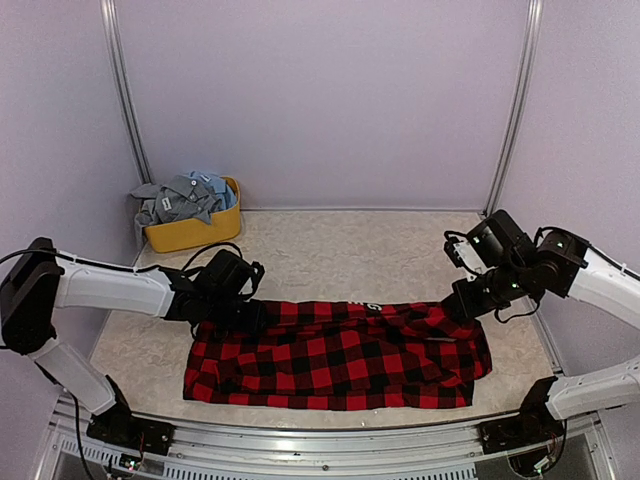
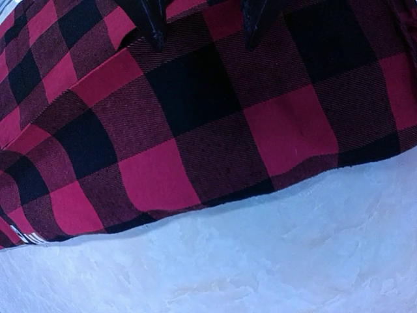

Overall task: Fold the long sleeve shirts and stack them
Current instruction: Smooth out the rectangle-folded shirt at the center of the board.

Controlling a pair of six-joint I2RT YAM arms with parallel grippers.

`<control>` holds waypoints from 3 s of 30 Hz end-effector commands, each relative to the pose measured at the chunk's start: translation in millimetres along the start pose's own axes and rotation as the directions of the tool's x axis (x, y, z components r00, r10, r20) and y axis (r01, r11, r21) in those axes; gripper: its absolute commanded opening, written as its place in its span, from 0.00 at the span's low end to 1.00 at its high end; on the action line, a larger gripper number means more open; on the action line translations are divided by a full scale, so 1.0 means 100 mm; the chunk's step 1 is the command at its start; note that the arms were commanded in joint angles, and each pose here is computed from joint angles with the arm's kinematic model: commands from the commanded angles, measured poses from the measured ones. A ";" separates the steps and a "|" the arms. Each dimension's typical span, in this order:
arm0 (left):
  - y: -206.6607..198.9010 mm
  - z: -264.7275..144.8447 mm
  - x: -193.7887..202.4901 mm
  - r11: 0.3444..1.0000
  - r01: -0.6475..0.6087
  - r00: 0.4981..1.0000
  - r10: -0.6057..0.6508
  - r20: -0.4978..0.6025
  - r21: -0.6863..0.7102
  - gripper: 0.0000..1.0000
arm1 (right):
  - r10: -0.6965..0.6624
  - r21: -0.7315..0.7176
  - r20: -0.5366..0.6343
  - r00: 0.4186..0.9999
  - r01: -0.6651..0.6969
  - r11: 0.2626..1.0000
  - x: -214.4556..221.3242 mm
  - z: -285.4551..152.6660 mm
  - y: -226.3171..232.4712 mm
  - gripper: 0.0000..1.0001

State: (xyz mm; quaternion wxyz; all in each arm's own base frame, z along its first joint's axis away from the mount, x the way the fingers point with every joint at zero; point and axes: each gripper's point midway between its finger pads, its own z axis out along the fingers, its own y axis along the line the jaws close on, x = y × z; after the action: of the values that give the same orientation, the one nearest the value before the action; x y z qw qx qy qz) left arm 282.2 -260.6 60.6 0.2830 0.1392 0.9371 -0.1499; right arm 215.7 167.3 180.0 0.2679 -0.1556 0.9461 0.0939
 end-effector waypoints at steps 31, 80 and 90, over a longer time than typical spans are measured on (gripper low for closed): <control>0.00 -0.43 -0.04 1.000 0.010 1.000 -0.011 -0.018 -0.018 0.58 | -0.072 0.031 -0.065 0.995 0.074 0.997 0.07 0.00 -0.03 0.00; 0.85 -0.13 0.16 0.940 0.341 0.940 -0.340 0.017 -0.018 0.06 | -0.096 0.008 -0.093 0.991 0.097 0.995 0.06 0.17 0.04 0.00; 0.69 -0.48 0.06 0.943 0.331 0.942 -0.332 0.036 0.044 0.00 | -0.090 0.037 -0.084 0.992 0.094 0.995 0.01 0.02 -0.01 0.00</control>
State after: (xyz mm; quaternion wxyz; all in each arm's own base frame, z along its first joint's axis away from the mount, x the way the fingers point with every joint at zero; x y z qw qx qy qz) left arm 285.7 -175.4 59.3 0.2647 -0.0292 0.9436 -0.1966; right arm 216.4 170.5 163.0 0.2240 -0.2015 0.9516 0.0612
